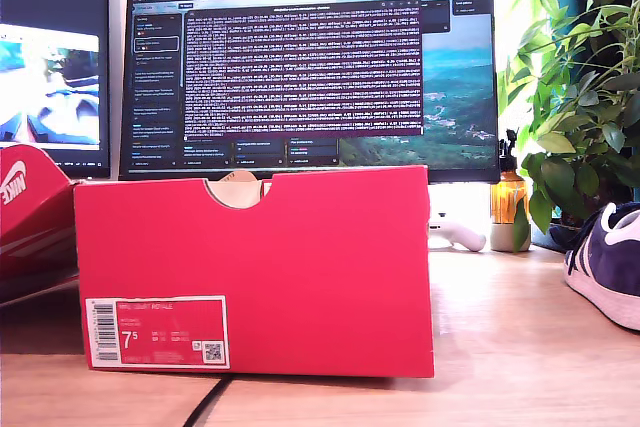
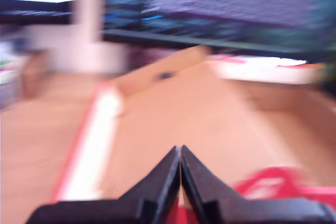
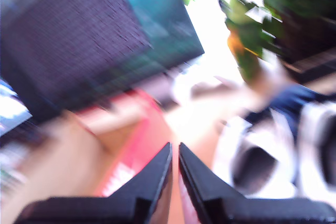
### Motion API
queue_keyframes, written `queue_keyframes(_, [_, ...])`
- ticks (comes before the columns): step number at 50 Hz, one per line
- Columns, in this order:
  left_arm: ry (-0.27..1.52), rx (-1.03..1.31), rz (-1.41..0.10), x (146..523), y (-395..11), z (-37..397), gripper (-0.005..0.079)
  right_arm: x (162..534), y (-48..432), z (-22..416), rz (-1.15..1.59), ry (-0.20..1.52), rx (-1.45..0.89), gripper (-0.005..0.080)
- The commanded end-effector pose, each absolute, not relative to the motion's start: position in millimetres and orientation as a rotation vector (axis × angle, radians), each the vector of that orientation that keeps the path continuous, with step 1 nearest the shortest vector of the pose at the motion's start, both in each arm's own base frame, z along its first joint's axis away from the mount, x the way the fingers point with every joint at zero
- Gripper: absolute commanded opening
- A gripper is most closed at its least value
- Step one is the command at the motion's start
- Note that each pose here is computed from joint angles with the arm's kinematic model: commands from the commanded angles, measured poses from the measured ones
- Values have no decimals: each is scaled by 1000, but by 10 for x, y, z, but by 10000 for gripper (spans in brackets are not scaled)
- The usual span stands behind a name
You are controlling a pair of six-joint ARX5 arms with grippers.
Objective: Pack the blue shoes by picking the first shoe and placing it inside the red shoebox, left side, then picking and rotating the second shoe and placing it in the shoebox
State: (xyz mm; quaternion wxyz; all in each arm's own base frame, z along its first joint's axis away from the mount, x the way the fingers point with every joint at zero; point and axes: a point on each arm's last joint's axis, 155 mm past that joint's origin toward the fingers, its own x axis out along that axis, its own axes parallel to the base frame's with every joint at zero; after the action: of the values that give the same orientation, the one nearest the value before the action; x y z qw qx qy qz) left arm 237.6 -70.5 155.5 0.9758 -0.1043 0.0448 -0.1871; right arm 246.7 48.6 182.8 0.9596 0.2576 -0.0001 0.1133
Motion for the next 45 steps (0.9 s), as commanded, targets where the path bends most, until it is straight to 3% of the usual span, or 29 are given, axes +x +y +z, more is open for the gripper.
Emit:
queue_keyframes(1, [8, -240, -478, 2276, -863, 1885, -14, 2452, 499, 1941, 253, -34, 630, -8])
queue_keyframes(12, [-78, -309, -769, 1901, -1279, 2377, -19, 2421, 550, 2072, 306, -49, 802, -8])
queue_keyframes(20, [-71, -202, -819, 1724, -1364, 2548, -19, 2334, 751, 2162, 424, -20, 793, -7])
queue_keyframes(45, [374, 321, -869, 1688, -1339, 1718, -19, 2228, 869, 2117, 388, 277, 599, 0])
